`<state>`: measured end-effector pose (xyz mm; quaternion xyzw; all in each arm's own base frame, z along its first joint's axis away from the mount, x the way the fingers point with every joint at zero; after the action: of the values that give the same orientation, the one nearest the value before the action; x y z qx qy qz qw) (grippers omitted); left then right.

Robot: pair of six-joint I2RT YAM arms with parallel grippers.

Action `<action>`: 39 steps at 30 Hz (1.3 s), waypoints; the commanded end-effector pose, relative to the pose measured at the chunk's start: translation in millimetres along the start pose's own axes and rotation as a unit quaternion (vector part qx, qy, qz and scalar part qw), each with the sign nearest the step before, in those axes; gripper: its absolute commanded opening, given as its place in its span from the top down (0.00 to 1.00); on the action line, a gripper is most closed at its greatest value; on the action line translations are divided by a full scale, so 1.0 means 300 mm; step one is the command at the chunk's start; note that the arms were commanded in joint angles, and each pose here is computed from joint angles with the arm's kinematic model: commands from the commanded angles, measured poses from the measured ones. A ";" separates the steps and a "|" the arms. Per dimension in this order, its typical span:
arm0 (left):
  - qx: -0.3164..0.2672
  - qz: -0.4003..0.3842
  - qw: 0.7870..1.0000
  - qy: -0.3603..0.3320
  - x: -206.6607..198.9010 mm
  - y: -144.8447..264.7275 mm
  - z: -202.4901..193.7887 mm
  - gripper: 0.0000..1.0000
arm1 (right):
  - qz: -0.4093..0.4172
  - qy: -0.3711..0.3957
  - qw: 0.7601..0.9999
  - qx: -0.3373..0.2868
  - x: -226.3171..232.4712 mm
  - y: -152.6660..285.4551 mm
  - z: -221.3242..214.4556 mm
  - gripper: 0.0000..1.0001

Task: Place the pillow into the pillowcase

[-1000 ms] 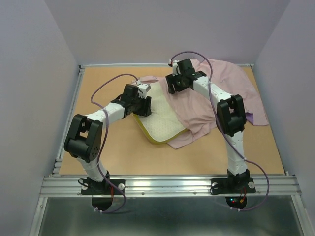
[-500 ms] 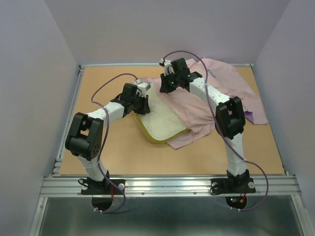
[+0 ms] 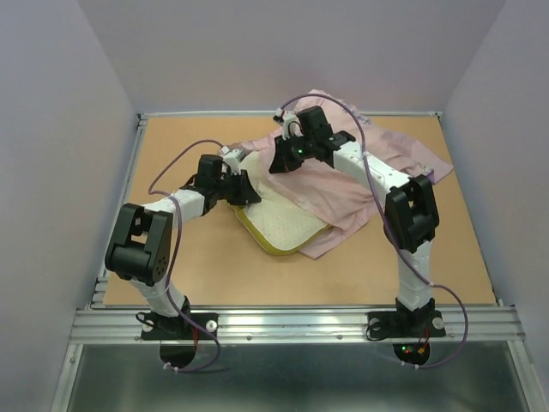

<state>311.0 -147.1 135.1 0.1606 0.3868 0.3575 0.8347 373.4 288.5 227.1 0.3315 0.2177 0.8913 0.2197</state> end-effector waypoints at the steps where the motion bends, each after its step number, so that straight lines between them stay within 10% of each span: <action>1: -0.043 -0.052 0.998 -0.007 -0.056 0.046 0.029 0.70 | -0.034 0.012 0.999 -0.009 -0.086 -0.010 0.027 0.87; 4: -0.052 -0.047 0.996 -0.058 -0.090 0.099 0.077 0.53 | -0.051 0.013 0.999 -0.012 -0.088 0.040 0.047 0.32; 5: -0.045 -0.041 0.996 -0.072 -0.101 0.121 0.092 0.46 | -0.055 0.016 0.998 -0.018 -0.079 0.070 0.055 0.28; 8: -0.051 -0.009 0.980 -0.193 -0.166 0.181 0.138 0.14 | -0.091 0.055 0.992 -0.068 0.025 0.286 0.086 0.22; 12: 0.009 0.013 0.938 -0.347 -0.295 0.161 0.053 0.01 | -0.153 0.051 0.985 -0.061 0.035 0.396 -0.026 0.18; 25: 0.170 0.067 0.833 -0.523 -0.487 -0.135 -0.267 0.01 | -0.259 -0.246 0.934 -0.016 -0.192 0.738 -0.417 0.17; 28: 0.190 0.089 0.834 -0.510 -0.463 -0.188 -0.289 0.14 | -0.275 -0.283 0.919 -0.003 -0.192 0.733 -0.489 0.18; 35: 0.128 0.003 0.897 -0.423 -0.544 -0.179 -0.113 0.85 | -0.245 -0.367 0.897 0.031 -0.203 0.687 -0.607 0.21; 39: 0.113 -0.048 0.915 -0.384 -0.572 -0.166 -0.028 1.00 | -0.186 -0.402 0.896 0.029 -0.223 0.610 -0.688 0.20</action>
<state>236.1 -297.4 152.4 0.4349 0.0363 0.1985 0.8776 235.4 46.8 167.8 0.5819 0.2345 0.6163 0.4761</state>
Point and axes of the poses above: each gripper's point midway between its finger pads, its own y axis back along the fingers, its own x axis along the line the jaws close on, z = x × y, the point moved 10 cm from there along y, back along the fingers, and after that the axes turned 3 degrees about -y, right-handed, at the moved point
